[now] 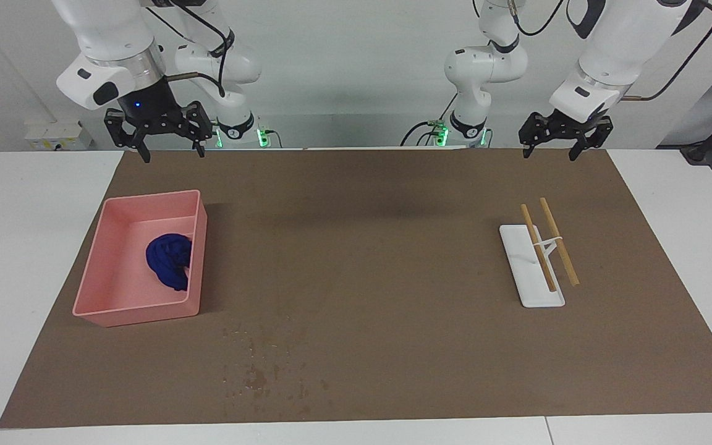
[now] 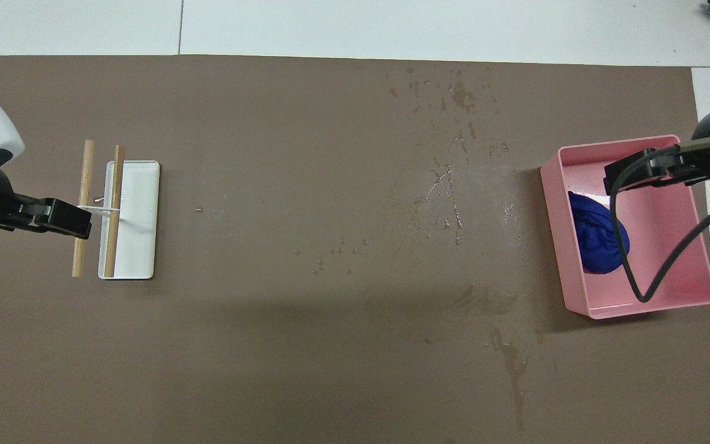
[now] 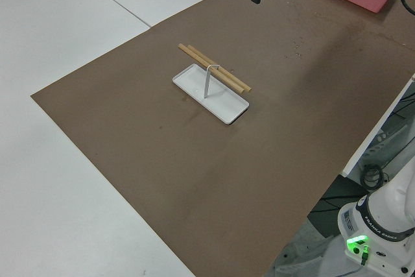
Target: Wipe water with towel using both arms
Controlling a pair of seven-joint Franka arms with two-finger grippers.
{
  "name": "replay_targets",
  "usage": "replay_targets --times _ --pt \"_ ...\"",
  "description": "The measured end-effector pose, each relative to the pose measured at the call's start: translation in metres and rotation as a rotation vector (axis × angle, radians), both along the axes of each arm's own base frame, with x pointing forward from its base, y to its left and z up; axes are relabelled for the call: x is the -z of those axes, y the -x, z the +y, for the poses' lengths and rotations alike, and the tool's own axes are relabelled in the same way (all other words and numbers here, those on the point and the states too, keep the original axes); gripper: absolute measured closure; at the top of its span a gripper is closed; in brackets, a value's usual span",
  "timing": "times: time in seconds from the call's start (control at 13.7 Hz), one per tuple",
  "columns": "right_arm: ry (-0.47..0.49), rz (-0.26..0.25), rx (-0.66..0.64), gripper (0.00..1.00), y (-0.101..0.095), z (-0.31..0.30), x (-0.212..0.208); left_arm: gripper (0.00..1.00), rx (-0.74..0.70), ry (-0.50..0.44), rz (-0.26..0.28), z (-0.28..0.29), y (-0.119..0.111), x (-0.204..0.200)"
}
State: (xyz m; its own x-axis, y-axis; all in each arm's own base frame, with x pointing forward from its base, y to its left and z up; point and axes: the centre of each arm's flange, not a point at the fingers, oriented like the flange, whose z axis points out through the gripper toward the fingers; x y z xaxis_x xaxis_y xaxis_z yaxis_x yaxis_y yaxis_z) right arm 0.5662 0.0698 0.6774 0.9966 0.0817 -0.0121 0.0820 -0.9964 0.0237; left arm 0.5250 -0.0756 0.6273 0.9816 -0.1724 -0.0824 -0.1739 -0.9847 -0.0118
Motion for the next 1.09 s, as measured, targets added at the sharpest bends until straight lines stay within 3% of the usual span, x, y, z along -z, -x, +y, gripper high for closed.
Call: replay_targets --times 0.36,1.09 --pt "0.009 0.055 0.03 0.0 0.006 -0.003 0.006 0.0 0.0 0.0 0.0 0.0 0.0 0.0" --pt "0.014 0.054 0.006 0.0 0.012 0.014 0.004 0.0 0.0 0.0 0.0 0.0 0.0 0.0"
